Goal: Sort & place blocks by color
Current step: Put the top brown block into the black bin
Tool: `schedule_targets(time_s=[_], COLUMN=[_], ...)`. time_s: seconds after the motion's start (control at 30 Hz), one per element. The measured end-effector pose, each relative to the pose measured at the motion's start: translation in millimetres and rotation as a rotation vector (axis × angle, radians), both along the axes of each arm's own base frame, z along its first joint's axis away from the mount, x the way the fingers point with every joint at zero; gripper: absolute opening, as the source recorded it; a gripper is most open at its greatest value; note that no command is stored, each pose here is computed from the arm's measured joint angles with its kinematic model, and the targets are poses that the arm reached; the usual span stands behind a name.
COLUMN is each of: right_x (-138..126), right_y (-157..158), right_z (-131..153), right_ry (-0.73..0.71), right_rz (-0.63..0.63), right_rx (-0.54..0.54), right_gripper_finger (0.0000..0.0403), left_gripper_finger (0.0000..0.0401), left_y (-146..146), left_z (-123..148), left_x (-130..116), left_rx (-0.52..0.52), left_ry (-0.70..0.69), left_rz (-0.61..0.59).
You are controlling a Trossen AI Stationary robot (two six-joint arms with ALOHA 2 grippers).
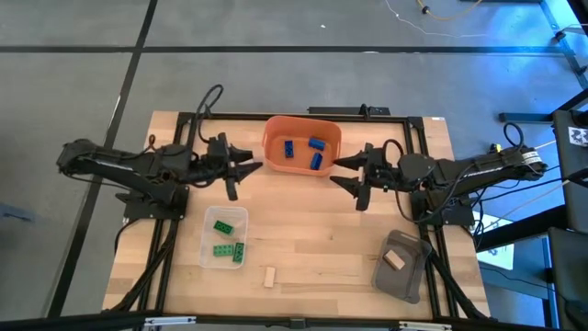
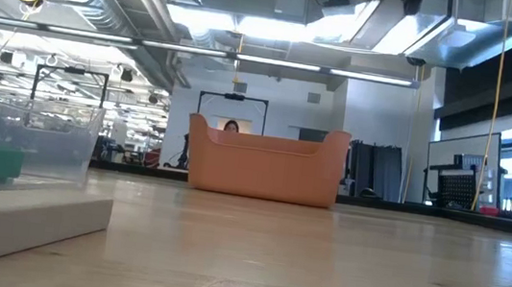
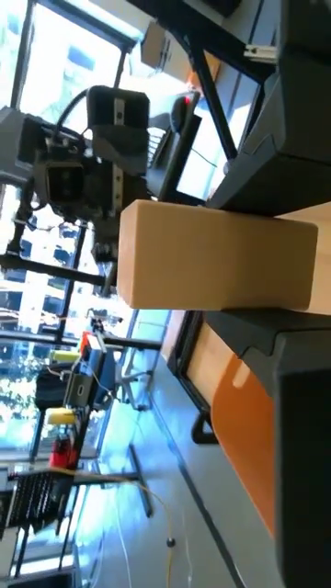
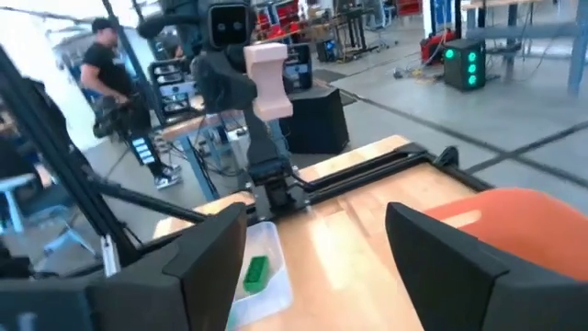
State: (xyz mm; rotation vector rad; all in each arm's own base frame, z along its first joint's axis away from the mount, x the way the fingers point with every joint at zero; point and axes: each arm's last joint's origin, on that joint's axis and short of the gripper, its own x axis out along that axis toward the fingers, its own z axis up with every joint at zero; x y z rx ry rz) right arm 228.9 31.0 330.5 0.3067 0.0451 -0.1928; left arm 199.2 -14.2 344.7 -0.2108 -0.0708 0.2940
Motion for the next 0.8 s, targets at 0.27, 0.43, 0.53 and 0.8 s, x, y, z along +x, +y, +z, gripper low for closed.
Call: schedule_targets(time_s=[0.27, 0.43, 0.53, 0.8], right_x=[41.6, 60.4, 65.6, 66.4], right_y=[9.6, 13.7, 15.6, 15.7], right_z=[-18.2, -29.7, -34.9, -32.1], right_ry=[-0.081, -0.128, -0.127, -0.171], right_rz=[0.071, 0.105, 0.127, 0.128], right_rx=[0.025, 0.036, 0.068, 0.092], right_gripper_finger=[0.0263, 0.0263, 0.0263, 0.0262], left_gripper_finger=[0.0120, 0.0120, 0.0120, 0.0120], left_y=[-11.6, -18.4, -20.7, -24.0], left_z=[-26.9, -37.0, -38.4, -37.0], left_x=[62.9, 98.4, 112.0, 125.6], left_rx=[-0.017, -0.067, -0.069, -0.069], left_ry=[0.031, 0.034, 0.035, 0.039], left_rz=[-0.125, -0.196, -0.213, -0.260])
